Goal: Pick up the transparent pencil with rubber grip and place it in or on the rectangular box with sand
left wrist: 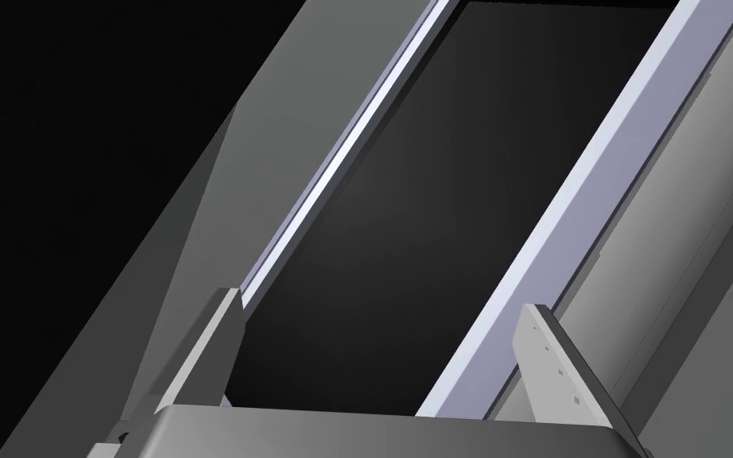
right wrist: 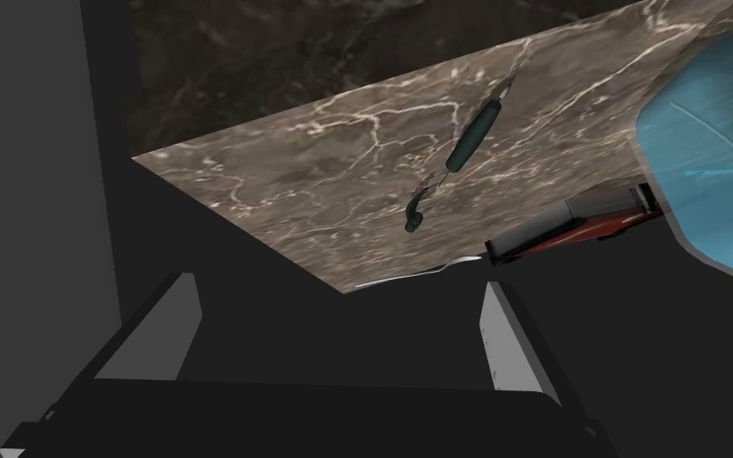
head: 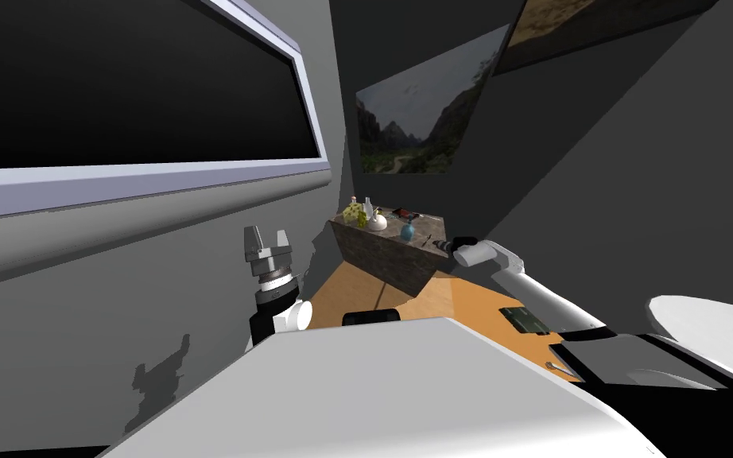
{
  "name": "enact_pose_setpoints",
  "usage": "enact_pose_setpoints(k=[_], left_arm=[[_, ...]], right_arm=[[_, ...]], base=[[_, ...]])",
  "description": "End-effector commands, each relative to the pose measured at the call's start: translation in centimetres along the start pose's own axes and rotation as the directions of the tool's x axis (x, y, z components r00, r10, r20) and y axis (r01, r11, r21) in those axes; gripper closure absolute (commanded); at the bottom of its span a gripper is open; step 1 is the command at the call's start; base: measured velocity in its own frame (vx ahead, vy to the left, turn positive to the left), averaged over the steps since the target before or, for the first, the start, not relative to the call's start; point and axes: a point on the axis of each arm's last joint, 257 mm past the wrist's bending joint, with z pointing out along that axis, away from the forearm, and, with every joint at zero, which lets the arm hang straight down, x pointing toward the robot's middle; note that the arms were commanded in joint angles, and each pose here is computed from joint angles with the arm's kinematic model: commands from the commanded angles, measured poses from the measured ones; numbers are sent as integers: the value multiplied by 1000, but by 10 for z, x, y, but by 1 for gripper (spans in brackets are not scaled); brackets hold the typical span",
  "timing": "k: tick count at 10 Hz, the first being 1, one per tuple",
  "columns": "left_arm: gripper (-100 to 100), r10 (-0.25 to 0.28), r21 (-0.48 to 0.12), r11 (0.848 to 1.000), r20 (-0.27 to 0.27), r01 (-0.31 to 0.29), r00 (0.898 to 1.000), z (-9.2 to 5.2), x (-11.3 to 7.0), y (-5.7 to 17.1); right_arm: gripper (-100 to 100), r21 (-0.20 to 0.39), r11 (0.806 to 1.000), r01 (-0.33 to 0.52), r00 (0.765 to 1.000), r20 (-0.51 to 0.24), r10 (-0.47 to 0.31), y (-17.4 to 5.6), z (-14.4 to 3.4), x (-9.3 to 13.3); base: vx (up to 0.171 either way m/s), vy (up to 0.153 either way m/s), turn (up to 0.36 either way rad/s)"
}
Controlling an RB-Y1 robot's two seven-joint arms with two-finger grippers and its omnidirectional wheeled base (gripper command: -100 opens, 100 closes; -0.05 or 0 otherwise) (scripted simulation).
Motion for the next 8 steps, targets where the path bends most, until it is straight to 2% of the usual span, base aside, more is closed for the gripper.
enact_pose_setpoints(k=[1, 2, 3, 4, 6, 7, 8], left_arm=[[0, 0, 0, 1000, 0, 0, 1000, 0, 0, 0], [0, 0, 0, 1000, 0, 0, 1000, 0, 0, 0], [0, 0, 0, 1000, 0, 0, 1000, 0, 0, 0], [0, 0, 0, 1000, 0, 0, 1000, 0, 0, 0], [0, 0, 0, 1000, 0, 0, 1000, 0, 0, 0], [0, 0, 0, 1000, 0, 0, 1000, 0, 0, 0], [0, 0, 0, 1000, 0, 0, 1000, 0, 0, 0]], right_arm=[[-100, 77, 997, 1, 1000, -31, 1, -28, 3, 3], [-100, 89, 996, 1, 999, -38, 2, -31, 3, 4], [-100, 140, 990, 2, 998, -59, 6, -49, 3, 6], [-100, 140, 990, 2, 998, -59, 6, -49, 3, 6], [-100, 224, 975, 5, 995, -95, 17, -79, 2, 8], [-100, 224, 975, 5, 995, -95, 17, -79, 2, 8], [-100, 257, 967, 7, 994, -110, 22, -91, 0, 9]], base=[[210, 75, 118], [149, 66, 26], [127, 37, 60], [96, 25, 43], [123, 42, 81], [113, 32, 28], [101, 41, 40]])
